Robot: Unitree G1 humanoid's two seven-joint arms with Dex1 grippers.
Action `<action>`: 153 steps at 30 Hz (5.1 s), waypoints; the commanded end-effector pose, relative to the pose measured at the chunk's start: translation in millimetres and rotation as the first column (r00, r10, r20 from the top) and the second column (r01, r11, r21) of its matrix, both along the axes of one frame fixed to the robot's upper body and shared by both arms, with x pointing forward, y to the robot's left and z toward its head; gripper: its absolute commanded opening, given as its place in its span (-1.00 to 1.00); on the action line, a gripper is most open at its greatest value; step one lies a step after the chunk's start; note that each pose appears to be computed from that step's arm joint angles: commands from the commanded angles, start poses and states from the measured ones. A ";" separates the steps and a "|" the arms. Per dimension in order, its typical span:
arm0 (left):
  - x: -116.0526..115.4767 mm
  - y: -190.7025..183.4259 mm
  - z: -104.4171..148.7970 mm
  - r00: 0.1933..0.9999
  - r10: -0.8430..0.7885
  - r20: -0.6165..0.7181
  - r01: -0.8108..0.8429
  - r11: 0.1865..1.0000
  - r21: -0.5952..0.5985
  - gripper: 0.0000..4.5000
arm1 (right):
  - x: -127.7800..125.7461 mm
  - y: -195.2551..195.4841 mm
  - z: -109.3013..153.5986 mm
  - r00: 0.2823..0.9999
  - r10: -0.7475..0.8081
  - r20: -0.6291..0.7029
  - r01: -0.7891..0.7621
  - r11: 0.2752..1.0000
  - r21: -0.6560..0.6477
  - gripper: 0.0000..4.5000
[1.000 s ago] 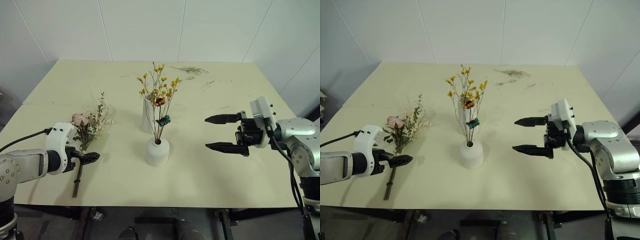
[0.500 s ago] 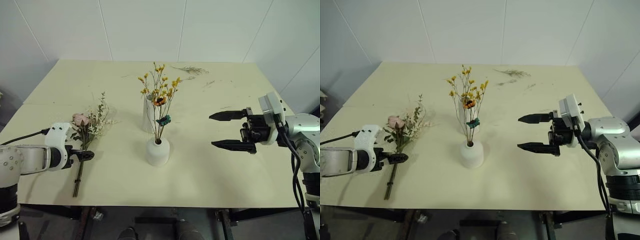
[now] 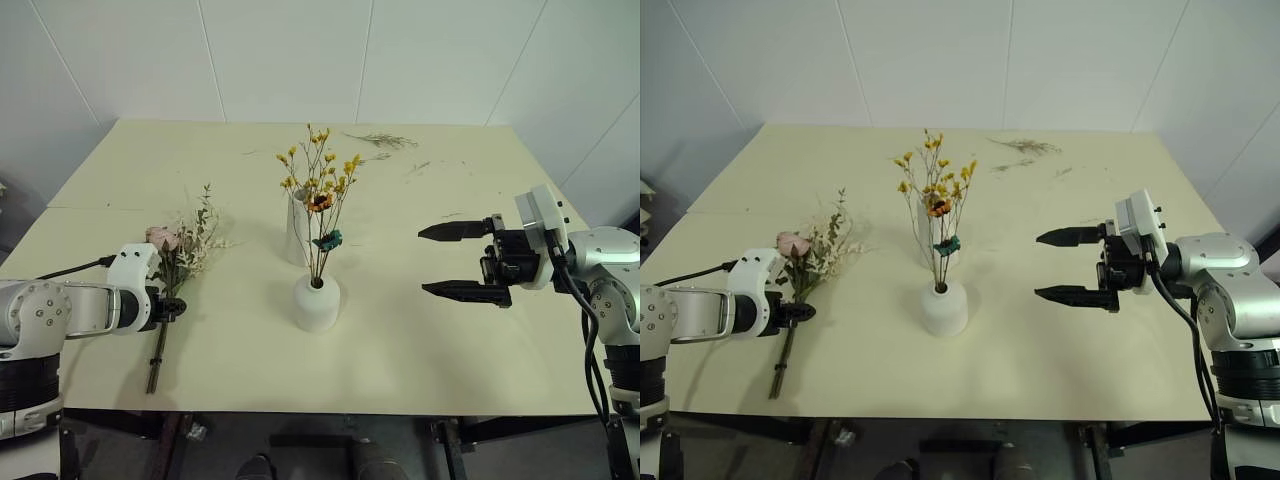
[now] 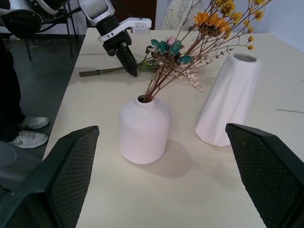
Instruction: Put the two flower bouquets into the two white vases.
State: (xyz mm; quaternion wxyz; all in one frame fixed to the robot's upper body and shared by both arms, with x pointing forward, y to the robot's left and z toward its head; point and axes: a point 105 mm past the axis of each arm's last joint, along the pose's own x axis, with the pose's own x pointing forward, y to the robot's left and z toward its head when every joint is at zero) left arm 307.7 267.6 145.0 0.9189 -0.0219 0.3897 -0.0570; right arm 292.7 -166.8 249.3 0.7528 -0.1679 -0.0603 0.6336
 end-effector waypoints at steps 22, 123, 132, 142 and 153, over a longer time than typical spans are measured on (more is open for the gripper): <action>57.6 -20.7 217.8 0.066 -0.106 0.992 0.248 0.965 0.087 -0.94 | -9.7 -12.7 29.6 0.989 -0.084 0.123 0.069 0.991 0.115 1.00; 111.4 -189.1 158.6 0.131 -0.223 0.966 0.888 0.460 -0.014 -0.94 | -50.3 -22.2 18.0 0.905 -0.414 0.097 0.377 0.887 0.266 1.00; 114.8 -184.0 151.6 0.152 -0.252 0.956 0.869 0.494 -0.008 -0.94 | -51.3 -22.3 14.6 0.902 -0.422 0.091 0.386 0.883 0.268 1.00; 117.0 -184.6 143.0 0.171 -0.291 0.941 0.859 0.512 0.002 -0.94 | -48.5 -22.2 14.3 0.902 -0.423 0.089 0.388 0.882 0.268 1.00; 117.7 -177.4 158.9 0.139 -0.297 0.945 0.838 0.543 0.047 -0.94 | -48.1 -23.2 14.0 0.899 -0.430 0.090 0.394 0.879 0.268 1.00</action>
